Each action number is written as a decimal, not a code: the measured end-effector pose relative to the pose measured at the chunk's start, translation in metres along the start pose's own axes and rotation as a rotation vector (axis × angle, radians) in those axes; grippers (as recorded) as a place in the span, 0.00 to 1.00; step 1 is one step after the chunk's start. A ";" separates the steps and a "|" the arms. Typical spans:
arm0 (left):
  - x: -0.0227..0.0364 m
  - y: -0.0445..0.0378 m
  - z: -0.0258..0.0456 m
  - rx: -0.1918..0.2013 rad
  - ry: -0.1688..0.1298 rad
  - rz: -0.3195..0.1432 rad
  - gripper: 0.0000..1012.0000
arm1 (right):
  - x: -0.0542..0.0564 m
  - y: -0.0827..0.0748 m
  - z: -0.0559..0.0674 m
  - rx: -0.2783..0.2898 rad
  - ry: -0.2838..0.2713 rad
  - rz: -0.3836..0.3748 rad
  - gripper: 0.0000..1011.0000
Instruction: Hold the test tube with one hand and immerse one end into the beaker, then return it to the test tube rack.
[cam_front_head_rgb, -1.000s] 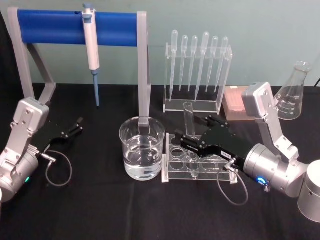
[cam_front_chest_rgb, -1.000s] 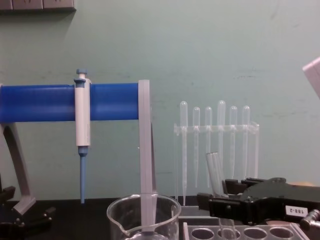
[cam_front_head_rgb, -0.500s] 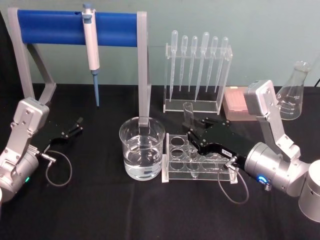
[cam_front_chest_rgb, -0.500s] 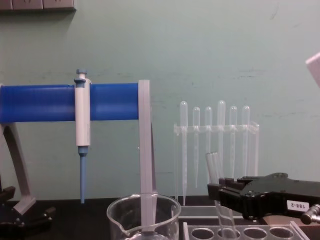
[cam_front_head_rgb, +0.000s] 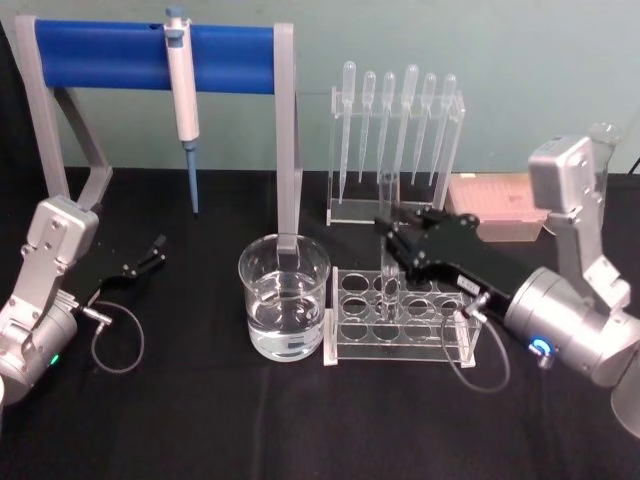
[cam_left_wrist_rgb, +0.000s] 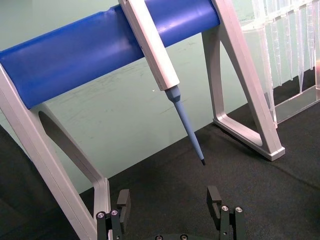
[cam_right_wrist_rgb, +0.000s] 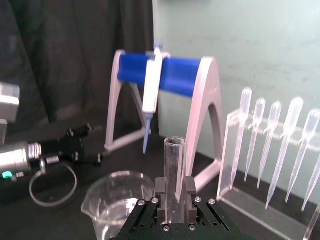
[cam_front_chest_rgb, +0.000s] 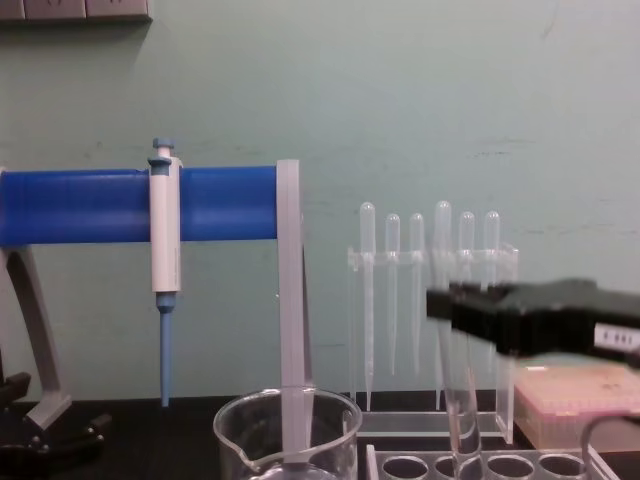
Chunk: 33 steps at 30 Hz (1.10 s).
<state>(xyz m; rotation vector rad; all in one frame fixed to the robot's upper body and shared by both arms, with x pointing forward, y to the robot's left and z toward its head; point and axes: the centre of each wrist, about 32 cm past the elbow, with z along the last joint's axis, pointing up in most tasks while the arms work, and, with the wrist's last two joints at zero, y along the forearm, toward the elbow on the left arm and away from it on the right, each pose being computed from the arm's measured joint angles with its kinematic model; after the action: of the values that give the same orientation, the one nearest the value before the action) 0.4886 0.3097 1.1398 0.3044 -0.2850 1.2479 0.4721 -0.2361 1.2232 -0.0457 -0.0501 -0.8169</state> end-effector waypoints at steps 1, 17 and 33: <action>0.0000 0.0000 0.0000 0.000 0.000 0.000 0.99 | 0.000 -0.001 0.002 0.011 0.000 -0.003 0.22; 0.0000 0.0000 0.0000 0.000 0.000 0.000 0.99 | 0.000 -0.002 0.022 0.058 0.000 -0.025 0.22; 0.0000 0.0000 0.0000 0.000 0.000 0.000 0.99 | 0.000 -0.002 0.021 0.055 -0.001 -0.024 0.22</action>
<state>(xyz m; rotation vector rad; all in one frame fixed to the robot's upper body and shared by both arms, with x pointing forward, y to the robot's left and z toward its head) 0.4886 0.3097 1.1398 0.3044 -0.2850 1.2480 0.4698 -0.2366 1.2440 0.0061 -0.0736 -0.8396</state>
